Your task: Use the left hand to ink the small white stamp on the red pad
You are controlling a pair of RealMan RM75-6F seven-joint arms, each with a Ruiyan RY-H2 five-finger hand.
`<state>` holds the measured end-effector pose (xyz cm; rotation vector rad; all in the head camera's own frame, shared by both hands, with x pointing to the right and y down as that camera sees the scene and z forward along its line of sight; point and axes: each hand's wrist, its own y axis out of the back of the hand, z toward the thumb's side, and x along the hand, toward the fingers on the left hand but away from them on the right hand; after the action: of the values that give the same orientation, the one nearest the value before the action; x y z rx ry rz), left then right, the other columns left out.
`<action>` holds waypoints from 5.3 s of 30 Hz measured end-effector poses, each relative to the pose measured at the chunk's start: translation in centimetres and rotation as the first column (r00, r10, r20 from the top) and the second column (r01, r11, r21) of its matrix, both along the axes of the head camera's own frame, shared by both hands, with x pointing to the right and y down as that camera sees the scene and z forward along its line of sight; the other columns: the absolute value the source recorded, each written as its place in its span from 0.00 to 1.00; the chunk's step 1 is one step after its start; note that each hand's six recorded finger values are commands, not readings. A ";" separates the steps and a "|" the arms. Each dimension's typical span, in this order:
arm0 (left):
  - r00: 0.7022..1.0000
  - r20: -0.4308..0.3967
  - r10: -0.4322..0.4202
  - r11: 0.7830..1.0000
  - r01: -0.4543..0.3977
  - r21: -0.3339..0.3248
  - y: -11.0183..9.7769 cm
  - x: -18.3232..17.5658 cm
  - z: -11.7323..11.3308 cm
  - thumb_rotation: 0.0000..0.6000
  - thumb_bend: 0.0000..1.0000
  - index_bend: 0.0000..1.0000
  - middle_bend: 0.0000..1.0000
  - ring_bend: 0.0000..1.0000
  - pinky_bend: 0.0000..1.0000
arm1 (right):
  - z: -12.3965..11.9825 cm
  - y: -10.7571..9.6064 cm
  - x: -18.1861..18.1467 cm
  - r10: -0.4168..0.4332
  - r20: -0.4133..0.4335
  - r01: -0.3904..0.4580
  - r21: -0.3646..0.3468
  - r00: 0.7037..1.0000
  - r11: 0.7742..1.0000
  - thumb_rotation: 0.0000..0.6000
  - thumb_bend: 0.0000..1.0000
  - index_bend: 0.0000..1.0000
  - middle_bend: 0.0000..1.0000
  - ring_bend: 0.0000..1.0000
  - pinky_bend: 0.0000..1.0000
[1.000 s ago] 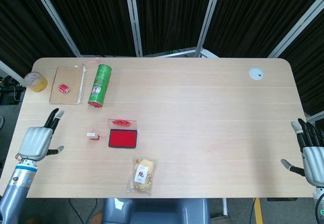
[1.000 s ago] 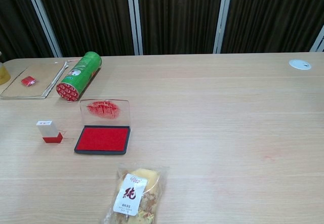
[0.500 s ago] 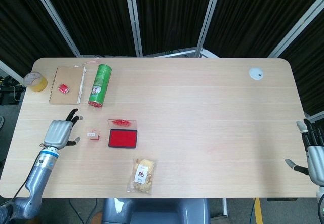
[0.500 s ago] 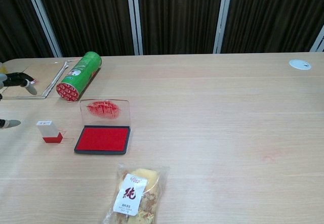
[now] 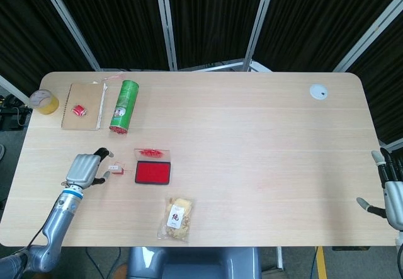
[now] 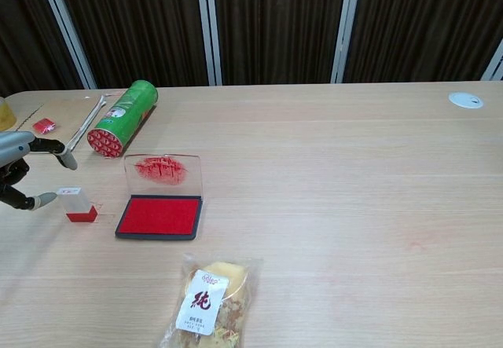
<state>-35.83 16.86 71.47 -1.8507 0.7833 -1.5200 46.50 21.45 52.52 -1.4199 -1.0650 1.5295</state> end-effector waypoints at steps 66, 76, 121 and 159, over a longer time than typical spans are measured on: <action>0.997 0.044 0.056 0.997 -0.058 0.047 1.2 1.7 3.1 1.00 0.44 0.49 0.46 0.83 0.92 | 0.3 -0.2 0.5 0.020 0.015 -0.020 -0.021 1.000 1.000 1.00 0.00 0.00 0.00 0.00 0.00; 0.999 -0.008 0.052 0.996 -0.051 0.075 0.5 2.3 1.7 1.00 0.44 0.50 0.46 0.83 0.92 | 0.3 -0.3 0.5 0.022 0.020 -0.022 -0.019 1.000 1.000 1.00 0.00 0.00 0.00 0.00 0.00; 0.964 -0.026 0.264 0.960 -0.260 0.100 1.8 11.4 3.5 1.00 0.45 0.52 0.48 0.83 0.92 | 0.5 -0.7 1.6 0.054 0.026 -0.054 -0.030 0.998 0.998 1.00 0.00 0.00 0.00 0.00 0.00; 0.985 -0.041 0.168 0.968 -0.157 0.195 -1.4 7.4 -0.4 1.00 0.45 0.52 0.48 0.82 0.92 | 0.1 -0.6 1.3 0.048 0.039 -0.047 -0.024 0.998 0.999 1.00 0.00 0.00 0.00 0.00 0.00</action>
<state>-28.43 15.45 71.11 -1.7750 0.7563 -1.2496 47.76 20.89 52.63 -1.4559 -1.1148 1.5579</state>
